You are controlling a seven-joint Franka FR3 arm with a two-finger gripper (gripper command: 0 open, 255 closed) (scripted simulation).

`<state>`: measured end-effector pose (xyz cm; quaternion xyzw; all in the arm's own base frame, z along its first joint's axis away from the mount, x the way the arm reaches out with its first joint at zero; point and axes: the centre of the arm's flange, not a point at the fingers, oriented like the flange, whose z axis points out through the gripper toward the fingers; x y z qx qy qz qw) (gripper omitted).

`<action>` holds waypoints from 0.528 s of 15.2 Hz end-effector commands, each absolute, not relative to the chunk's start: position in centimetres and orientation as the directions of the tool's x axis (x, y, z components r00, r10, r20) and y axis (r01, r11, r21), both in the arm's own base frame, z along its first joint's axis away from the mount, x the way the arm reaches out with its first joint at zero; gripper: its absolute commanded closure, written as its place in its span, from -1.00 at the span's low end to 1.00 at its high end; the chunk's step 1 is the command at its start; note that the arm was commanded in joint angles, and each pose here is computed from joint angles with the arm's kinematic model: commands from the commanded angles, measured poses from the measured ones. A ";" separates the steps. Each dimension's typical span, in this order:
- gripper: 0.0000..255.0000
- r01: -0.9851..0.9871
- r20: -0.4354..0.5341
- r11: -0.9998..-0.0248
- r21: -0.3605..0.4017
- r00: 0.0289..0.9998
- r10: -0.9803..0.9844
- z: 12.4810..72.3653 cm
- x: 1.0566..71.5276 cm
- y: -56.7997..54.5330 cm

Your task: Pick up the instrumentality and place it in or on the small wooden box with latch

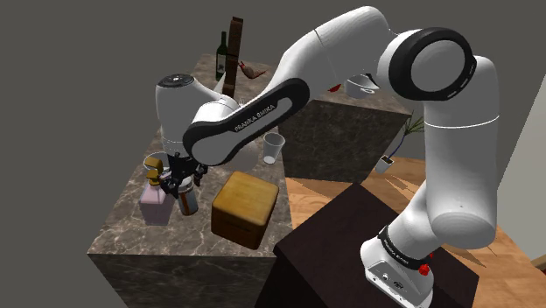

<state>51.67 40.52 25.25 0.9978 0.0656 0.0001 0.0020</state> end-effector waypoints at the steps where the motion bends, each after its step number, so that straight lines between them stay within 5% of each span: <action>1: 1.00 0.131 0.000 -0.991 0.004 0.991 0.131 26.3 51.7 40.5; 8: 1.00 0.131 0.000 -0.991 0.004 0.991 0.131 30.0 51.7 40.5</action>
